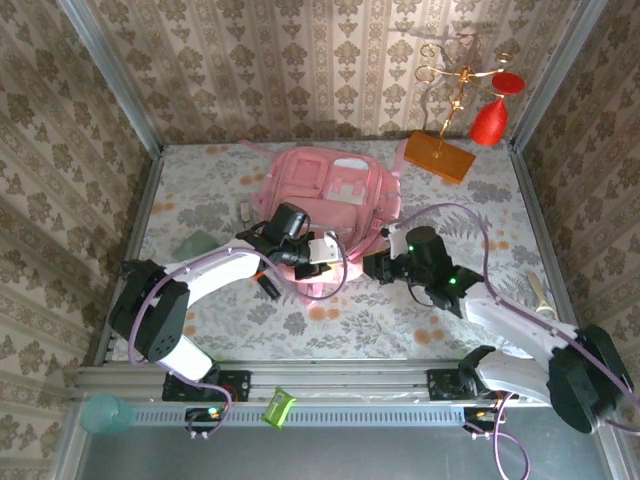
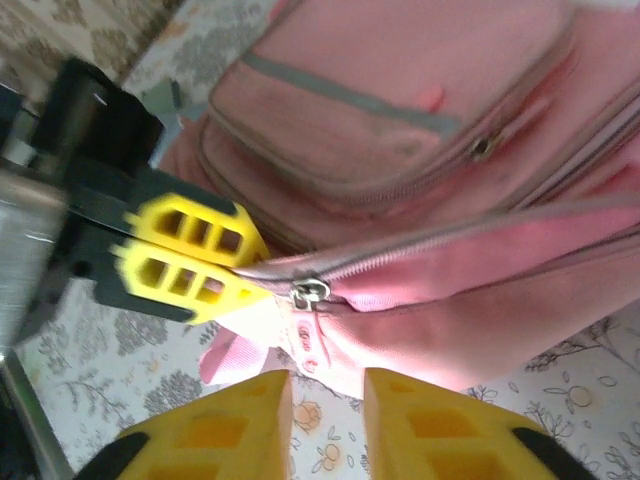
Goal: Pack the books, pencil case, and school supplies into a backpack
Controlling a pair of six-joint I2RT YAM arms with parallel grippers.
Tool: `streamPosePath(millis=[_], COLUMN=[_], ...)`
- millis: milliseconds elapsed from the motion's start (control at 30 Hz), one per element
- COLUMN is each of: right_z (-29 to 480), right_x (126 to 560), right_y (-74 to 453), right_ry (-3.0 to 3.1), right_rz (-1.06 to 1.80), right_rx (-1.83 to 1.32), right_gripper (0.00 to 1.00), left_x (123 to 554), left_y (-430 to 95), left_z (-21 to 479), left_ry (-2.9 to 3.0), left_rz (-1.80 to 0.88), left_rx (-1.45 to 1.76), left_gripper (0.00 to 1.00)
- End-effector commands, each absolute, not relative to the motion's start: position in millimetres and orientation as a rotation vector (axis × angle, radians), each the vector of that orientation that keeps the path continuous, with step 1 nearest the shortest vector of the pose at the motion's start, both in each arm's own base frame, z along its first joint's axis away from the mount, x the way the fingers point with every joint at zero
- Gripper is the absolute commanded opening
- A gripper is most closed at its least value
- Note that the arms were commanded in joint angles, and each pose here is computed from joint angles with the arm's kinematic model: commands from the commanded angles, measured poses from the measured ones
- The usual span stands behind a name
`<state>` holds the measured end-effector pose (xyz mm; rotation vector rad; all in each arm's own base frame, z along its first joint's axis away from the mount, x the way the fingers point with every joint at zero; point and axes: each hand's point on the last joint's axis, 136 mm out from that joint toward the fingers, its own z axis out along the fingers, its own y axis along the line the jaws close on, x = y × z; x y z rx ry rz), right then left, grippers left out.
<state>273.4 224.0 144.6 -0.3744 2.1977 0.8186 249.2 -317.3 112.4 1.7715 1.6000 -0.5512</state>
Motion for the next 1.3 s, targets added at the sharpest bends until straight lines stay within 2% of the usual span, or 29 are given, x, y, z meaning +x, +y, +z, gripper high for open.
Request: streamPosePath(millis=[0,133,467,733,1000,1267], right_z=[141.4,126.4,109.0,126.7,146.1,144.3], right_x=[268.9,269.4,286.1,291.8,303.3,300.1], right_y=[250.1,258.3,245.7,266.7,267.8,269.9], right_ry=[2.167,2.205,2.246,2.153,2.082,2.078], right_rz=[0.923,0.878,0.684,0.864,0.990,1.033], right_rx=[-0.428,-0.447,-0.406,-0.424,-0.371,-0.362], right_gripper=[0.32,0.37,0.34,0.37,0.32,0.24], left_x=[240.4,238.9,235.9,232.6,230.7,230.2], left_y=[-334.2,-336.3,-337.0,-338.8,-338.6,-340.5], left_z=[148.9,151.9,146.3,143.4,137.7,136.8], left_ry=[1.482,1.483,1.496,1.492,1.498,1.496], left_rz=[-0.693,-0.714,-0.721,-0.716,-0.696,-0.688], left_rx=[1.700,1.693,1.719,1.743,1.767,1.775], left_gripper=[0.00,0.00,0.00,0.00,0.00,0.00])
